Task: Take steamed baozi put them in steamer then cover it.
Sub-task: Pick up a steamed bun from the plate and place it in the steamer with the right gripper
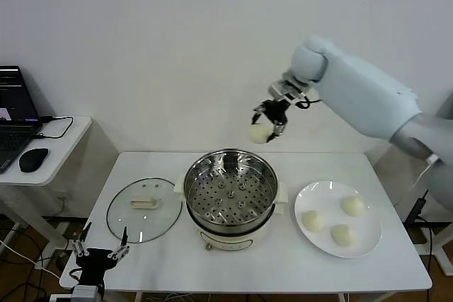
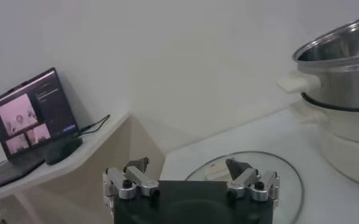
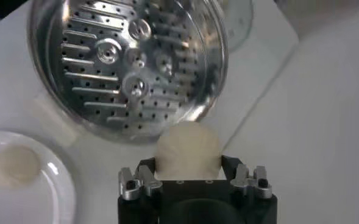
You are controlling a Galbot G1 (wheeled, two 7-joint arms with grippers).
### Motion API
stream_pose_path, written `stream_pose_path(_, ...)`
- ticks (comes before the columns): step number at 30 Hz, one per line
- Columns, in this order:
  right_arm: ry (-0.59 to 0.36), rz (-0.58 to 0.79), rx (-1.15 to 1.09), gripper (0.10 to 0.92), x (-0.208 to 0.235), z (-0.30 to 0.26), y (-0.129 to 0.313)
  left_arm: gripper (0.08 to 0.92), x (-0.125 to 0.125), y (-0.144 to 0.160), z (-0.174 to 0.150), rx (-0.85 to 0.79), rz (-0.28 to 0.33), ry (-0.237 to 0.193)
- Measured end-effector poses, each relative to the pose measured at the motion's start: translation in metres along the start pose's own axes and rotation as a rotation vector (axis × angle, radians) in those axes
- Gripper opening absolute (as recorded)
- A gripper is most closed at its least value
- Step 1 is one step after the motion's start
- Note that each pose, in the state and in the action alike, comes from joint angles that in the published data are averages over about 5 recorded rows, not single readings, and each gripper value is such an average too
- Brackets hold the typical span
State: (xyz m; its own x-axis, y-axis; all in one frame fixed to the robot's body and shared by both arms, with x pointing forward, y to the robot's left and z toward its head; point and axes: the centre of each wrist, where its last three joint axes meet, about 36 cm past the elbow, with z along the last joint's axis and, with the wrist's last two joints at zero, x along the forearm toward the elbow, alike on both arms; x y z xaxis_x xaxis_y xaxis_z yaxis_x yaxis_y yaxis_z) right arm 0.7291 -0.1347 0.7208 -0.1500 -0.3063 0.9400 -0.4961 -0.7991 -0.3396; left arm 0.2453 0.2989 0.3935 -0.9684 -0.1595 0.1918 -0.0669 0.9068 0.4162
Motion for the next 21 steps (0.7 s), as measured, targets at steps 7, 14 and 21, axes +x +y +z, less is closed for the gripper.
stream_pose_path(7, 0.040, -0.037, 0.233, 0.666, -0.020, -0.026, -0.018, 0.823, 0.003, -0.004, -0.001, -0.002, 0.002, 0.002)
stream_pose_path(14, 0.051, -0.084, 0.378, 0.669, -0.049, -0.049, -0.022, 0.823, 0.006, -0.004, 0.000, -0.005, 0.002, 0.007)
stream_pose_path(21, 0.017, -0.114, 0.424, 0.670, -0.078, -0.062, -0.025, 0.823, 0.009, -0.004, -0.003, -0.006, 0.005, 0.002)
